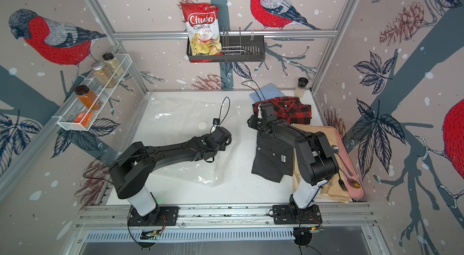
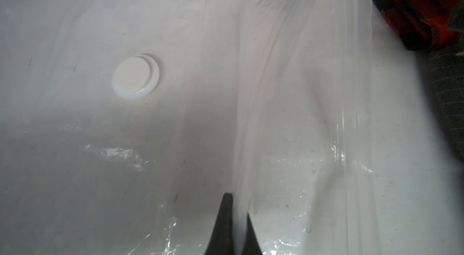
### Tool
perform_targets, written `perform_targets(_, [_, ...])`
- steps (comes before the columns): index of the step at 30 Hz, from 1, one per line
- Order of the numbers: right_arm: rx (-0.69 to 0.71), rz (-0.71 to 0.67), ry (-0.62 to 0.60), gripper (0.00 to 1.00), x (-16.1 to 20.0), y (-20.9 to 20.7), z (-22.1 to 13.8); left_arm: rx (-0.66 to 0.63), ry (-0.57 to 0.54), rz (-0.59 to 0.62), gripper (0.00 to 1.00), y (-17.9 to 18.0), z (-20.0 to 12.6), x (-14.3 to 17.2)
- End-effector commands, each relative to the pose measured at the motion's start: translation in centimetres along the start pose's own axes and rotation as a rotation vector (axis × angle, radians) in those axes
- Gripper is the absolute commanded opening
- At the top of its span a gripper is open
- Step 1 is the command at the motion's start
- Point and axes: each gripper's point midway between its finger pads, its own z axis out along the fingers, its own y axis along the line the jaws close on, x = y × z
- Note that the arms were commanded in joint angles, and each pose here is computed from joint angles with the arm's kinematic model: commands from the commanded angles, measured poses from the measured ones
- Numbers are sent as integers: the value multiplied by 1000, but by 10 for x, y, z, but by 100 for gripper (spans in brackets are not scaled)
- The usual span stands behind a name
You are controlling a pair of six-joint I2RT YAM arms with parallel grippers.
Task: Place the folded shirt into the vacuum bag
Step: Open the vacuum bag at the center of the board, then pick up the shirt from the center of the board.
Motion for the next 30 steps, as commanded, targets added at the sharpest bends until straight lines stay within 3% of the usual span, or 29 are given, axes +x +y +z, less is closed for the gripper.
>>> perform_targets(1, [158, -34, -9, 44, 3, -34, -9, 14, 10, 22, 0, -3, -2, -1])
perform_targets(10, [318, -96, 39, 44, 10, -55, 5, 46, 38, 53, 0, -11, 0, -3])
perform_targets(16, [416, -139, 43, 46, 10, -57, 10, 153, 102, 84, 0, -34, 7, 8])
perform_targets(23, [443, -156, 16, 47, 6, -50, 5, 244, 162, 76, 0, -47, 12, 21])
perform_targets(30, [459, -162, 78, 52, 24, -55, 18, 285, 173, 52, 0, -49, 10, 22])
